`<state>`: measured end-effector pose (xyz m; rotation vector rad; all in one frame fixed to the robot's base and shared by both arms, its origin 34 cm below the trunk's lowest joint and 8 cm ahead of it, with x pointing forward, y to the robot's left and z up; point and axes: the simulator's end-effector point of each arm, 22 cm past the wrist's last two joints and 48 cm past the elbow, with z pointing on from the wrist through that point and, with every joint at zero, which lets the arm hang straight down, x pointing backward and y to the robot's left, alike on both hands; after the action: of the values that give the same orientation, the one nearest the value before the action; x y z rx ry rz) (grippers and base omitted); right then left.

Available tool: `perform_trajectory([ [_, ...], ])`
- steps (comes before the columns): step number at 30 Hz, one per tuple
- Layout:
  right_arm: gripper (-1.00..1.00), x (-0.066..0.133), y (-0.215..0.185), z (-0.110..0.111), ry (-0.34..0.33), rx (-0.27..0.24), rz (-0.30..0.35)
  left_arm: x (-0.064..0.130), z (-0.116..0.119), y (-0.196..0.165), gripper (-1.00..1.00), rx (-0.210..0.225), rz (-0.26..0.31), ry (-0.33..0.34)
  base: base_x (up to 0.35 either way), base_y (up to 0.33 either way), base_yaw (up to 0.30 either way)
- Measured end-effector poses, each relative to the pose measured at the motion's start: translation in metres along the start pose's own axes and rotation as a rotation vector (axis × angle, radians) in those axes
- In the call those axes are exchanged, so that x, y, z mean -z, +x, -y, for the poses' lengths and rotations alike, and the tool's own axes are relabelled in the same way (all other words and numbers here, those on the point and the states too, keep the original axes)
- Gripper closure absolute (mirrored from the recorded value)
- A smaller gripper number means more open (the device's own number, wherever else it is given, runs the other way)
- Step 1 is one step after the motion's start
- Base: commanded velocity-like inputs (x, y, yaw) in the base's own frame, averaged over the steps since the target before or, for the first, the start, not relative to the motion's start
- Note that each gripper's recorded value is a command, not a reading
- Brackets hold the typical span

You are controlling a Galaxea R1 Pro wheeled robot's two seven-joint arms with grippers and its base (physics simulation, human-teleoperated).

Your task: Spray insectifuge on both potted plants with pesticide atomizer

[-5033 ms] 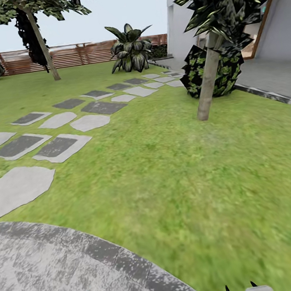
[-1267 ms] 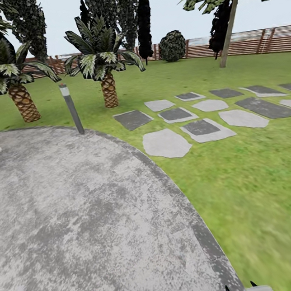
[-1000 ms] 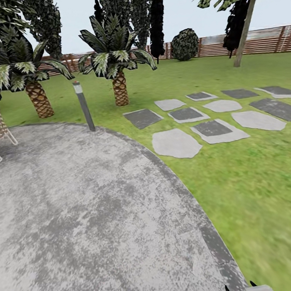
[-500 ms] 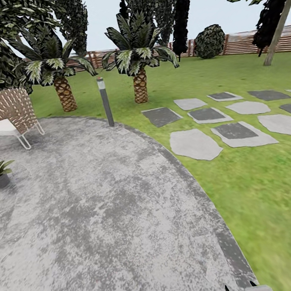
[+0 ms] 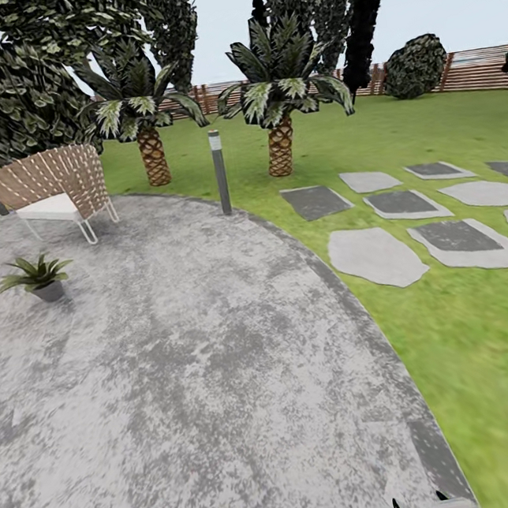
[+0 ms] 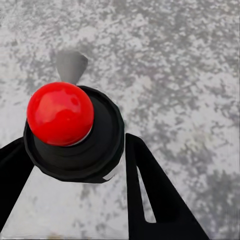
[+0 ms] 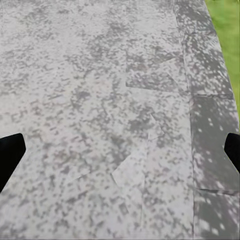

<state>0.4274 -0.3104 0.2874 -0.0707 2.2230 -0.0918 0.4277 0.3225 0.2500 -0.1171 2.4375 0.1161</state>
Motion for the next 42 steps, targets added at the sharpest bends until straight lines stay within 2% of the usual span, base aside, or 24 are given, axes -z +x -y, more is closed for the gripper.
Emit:
perform_trajectory([
  [9, -1.00, 0.0001, 0.0000, -0.0003, -0.001, 0.001, 0.000, 0.0001, -0.0002, -0.0001, 1.00, 0.001, 0.000, -0.001, 0.067, 0.051, 0.280],
  [21, -1.00, 0.0001, -0.0001, 0.0002, 0.000, -0.001, 0.000, 0.0001, 0.0005, -0.0002, 1.00, 0.002, 0.001, 0.000, 0.189, 0.238, 0.119],
  [42, -1.00, 0.0001, -0.0001, -0.0003, -0.001, 0.000, 0.000, 0.0002, 0.0009, -0.0001, 1.00, 0.002, 0.000, 0.001, 0.238, 0.216, 0.272],
])
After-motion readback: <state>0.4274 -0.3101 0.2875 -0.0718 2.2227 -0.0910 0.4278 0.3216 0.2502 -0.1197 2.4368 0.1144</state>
